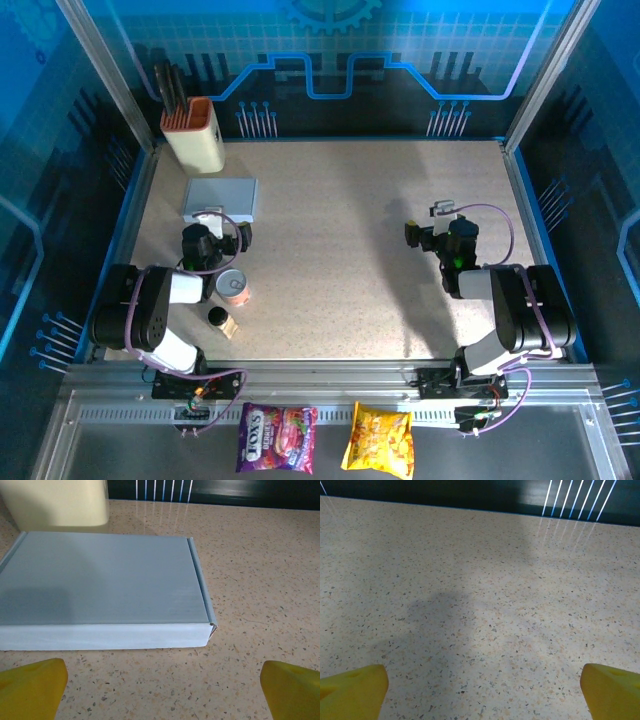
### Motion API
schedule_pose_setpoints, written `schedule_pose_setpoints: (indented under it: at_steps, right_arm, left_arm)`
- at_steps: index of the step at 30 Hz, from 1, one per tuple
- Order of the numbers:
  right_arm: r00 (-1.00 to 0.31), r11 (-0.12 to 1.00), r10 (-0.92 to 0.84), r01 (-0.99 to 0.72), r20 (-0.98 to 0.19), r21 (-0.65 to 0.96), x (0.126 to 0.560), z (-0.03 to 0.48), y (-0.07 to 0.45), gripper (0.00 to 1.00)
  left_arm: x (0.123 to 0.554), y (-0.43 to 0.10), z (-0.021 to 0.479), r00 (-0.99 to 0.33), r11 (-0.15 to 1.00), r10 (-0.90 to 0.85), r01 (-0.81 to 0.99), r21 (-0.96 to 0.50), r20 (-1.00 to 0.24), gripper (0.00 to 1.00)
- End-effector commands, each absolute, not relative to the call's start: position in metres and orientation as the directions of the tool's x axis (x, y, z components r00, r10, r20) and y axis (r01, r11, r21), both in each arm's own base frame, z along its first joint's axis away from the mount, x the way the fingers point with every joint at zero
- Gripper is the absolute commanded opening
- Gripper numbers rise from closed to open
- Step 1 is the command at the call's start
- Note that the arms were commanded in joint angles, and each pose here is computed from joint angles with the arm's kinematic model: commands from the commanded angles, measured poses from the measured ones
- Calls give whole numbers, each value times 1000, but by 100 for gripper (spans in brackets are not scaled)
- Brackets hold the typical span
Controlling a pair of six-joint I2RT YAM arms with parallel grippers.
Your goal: Fold the paper box
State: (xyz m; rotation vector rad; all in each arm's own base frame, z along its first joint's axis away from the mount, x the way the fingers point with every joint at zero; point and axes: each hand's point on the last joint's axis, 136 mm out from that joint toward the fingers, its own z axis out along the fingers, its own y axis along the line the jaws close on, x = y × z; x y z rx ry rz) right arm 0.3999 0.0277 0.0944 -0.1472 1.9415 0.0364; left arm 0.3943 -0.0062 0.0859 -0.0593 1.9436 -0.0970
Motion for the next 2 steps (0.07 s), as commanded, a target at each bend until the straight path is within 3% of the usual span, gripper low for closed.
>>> schedule_pose_setpoints:
  at_steps: [1,2]
  right_arm:
    - [-338,989,-97,-137,-936,-53,401,98,32,99]
    - [-334,989,-97,-135,-937,-54,401,98,32,99]
  left_arm:
    - [399,-7,95,-327,996,-77,9,-84,-942,100]
    - [399,-7,95,-328,996,-77,8,-84,-941,100]
